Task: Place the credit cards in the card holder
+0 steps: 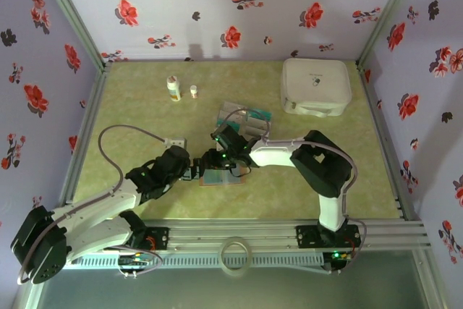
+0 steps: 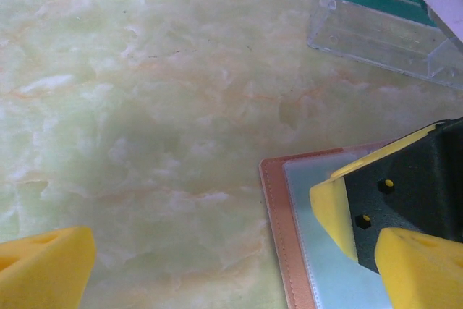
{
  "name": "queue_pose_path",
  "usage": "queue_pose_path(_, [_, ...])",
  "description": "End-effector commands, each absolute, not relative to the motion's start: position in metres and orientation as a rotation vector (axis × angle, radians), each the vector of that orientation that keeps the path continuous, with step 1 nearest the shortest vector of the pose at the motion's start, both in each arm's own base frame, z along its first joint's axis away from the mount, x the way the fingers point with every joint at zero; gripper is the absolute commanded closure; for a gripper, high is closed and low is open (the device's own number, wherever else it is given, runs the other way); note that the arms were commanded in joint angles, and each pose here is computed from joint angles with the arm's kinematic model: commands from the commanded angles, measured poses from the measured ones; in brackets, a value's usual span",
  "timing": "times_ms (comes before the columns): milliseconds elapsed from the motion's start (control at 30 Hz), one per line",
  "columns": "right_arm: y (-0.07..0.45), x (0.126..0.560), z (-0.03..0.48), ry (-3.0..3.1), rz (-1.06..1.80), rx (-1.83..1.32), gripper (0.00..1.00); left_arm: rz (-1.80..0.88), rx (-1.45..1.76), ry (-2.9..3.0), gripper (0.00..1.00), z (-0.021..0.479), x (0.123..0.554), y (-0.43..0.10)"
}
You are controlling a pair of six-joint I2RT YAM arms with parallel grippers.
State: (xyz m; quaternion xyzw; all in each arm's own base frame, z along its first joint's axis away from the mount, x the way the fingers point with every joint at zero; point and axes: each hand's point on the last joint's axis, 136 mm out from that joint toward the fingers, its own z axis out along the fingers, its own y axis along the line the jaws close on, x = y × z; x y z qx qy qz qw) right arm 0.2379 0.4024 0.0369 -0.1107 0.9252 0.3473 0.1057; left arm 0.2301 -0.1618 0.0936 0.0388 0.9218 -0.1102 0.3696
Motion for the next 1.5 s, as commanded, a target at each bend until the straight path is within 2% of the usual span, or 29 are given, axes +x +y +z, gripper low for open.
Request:
queue_pose_path(0, [0.408, 0.241, 0.058, 2.687, 1.060, -0.335, 0.64, -0.259, 0.052, 2.357, 0.00, 0.092, 0.234, -0.156])
queue_pose_path(167, [0.395, 0.251, 0.092, 2.626, 1.043, -0.368, 0.63, -0.244, 0.063, 2.375, 0.00, 0.089, 0.234, -0.157])
queue_pose_path(367, [0.336, 0.279, 0.126, 2.600, 0.843, -0.393, 0.60, -0.224, 0.078, 2.400, 0.00, 0.087, 0.239, -0.162])
queue_pose_path(533, [0.277, 0.302, 0.135, 2.608, 0.515, -0.484, 0.58, -0.201, 0.088, 2.419, 0.00, 0.087, 0.243, -0.167])
queue_pose_path(733, [0.234, 0.320, 0.128, 2.591, 0.133, -0.682, 0.57, -0.186, 0.090, 2.452, 0.00, 0.079, 0.244, -0.170])
queue_pose_path(1067, [0.219, 0.329, 0.095, 2.649, -0.119, -0.915, 0.62, -0.182, 0.086, 2.478, 0.00, 0.072, 0.241, -0.166])
queue_pose_path(1467, [0.224, 0.335, 0.079, 2.666, -0.130, -0.943, 0.65, -0.183, 0.077, 2.485, 0.00, 0.068, 0.240, -0.165])
